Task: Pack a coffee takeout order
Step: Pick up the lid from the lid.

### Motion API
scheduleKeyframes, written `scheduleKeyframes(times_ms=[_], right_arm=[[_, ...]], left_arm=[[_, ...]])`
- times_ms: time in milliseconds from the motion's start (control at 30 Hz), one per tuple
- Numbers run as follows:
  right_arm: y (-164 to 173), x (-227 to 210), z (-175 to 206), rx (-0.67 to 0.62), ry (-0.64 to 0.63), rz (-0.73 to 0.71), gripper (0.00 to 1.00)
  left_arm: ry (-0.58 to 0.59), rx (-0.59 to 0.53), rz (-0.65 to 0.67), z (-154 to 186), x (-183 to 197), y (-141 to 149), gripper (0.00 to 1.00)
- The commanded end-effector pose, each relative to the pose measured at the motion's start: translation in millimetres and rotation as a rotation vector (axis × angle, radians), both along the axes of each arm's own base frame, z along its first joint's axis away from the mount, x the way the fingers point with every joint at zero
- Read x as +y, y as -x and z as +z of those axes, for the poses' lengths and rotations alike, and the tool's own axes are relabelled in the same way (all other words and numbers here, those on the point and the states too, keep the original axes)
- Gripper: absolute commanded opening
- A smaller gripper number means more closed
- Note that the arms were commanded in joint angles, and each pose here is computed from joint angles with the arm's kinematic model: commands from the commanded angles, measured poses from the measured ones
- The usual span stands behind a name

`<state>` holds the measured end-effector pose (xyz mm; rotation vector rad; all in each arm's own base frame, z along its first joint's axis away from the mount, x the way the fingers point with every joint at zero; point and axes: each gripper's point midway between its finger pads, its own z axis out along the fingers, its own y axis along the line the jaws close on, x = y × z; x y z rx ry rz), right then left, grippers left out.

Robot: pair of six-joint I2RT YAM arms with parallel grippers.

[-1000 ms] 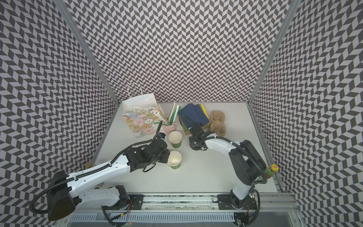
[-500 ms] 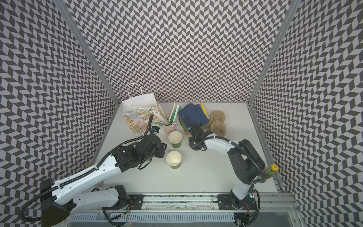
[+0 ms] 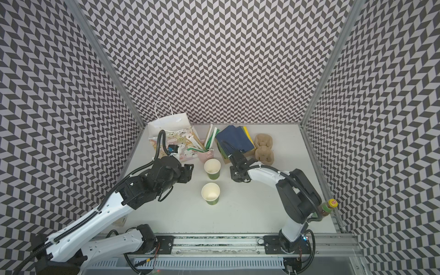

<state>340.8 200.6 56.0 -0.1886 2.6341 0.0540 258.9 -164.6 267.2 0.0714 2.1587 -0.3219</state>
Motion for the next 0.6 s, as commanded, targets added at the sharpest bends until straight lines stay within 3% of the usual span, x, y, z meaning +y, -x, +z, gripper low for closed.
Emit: scheduleKeyframes(times_ms=[0, 100, 267, 433, 567], right_arm=[[-4, 0, 26, -0.054, -0.004, -0.001, 0.6], [-3, 1, 35, -0.065, -0.014, 0.003, 0.6], [0, 2, 45, -0.08, -0.018, 0.014, 0.6], [2, 4, 52, -0.093, -0.04, 0.025, 0.6], [3, 10, 59, -0.105, -0.133, 0.04, 0.6]], left_arm=[[-0.009, -0.105, 0.061, 25, 22, -9, 0.66], [-0.014, -0.156, 0.11, 32, 37, -11, 0.78], [-0.018, -0.181, 0.144, 28, 46, -11, 0.79], [0.029, -0.116, 0.082, 8, 29, -10, 0.79], [0.089, -0.048, 0.005, -4, 6, -9, 0.8]])
